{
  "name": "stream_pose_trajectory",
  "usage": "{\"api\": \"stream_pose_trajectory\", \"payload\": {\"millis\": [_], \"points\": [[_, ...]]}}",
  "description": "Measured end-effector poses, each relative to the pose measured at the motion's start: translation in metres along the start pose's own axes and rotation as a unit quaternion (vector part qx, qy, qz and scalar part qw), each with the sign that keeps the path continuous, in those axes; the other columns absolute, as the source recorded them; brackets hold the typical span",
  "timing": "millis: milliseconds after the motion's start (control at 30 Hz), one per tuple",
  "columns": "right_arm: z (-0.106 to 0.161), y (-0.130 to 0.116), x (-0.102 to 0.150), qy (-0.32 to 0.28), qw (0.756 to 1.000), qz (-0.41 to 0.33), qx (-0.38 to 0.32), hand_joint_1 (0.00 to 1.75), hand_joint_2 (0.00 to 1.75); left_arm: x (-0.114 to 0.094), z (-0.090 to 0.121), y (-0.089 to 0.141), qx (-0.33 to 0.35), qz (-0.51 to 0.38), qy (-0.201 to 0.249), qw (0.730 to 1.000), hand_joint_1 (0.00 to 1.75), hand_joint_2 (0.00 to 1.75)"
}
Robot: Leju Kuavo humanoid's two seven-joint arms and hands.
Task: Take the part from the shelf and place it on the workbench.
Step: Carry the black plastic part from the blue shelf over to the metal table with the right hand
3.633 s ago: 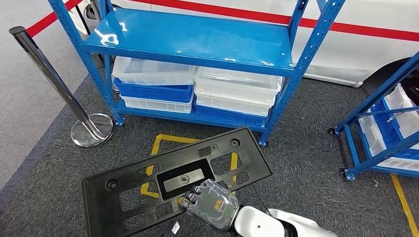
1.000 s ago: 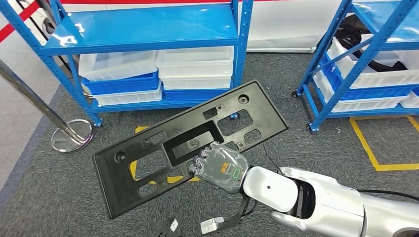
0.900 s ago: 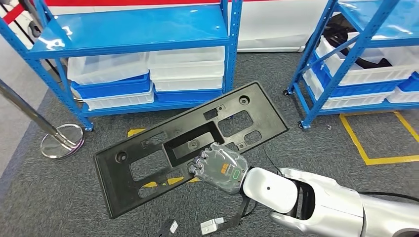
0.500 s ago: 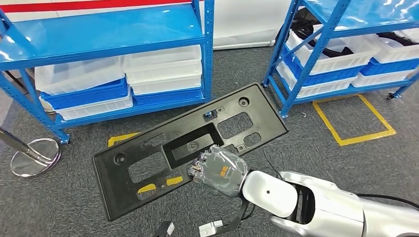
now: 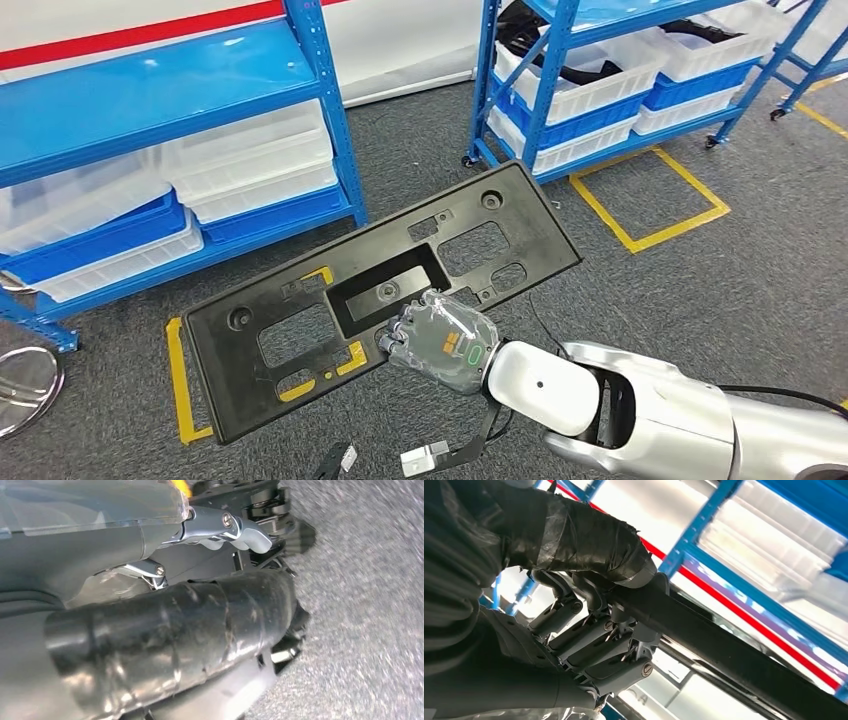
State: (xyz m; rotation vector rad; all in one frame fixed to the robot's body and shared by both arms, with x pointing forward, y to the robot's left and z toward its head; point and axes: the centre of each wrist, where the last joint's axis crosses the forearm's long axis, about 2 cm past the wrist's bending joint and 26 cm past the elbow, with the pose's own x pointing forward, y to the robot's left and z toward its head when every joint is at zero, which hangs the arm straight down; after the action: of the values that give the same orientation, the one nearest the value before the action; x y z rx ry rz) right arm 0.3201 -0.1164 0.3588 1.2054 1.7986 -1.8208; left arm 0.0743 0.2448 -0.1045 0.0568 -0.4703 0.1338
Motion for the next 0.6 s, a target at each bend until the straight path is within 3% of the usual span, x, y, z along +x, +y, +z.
{"api": "stream_pose_trajectory", "payload": {"millis": [600], "points": [[-0.024, -0.013, 0.012, -0.015, 1.0, -0.009, -0.013, 1.75, 1.75, -0.007, 0.002, 0.002, 0.002, -0.001, 0.006, 1.0, 0.0, 0.0]]}}
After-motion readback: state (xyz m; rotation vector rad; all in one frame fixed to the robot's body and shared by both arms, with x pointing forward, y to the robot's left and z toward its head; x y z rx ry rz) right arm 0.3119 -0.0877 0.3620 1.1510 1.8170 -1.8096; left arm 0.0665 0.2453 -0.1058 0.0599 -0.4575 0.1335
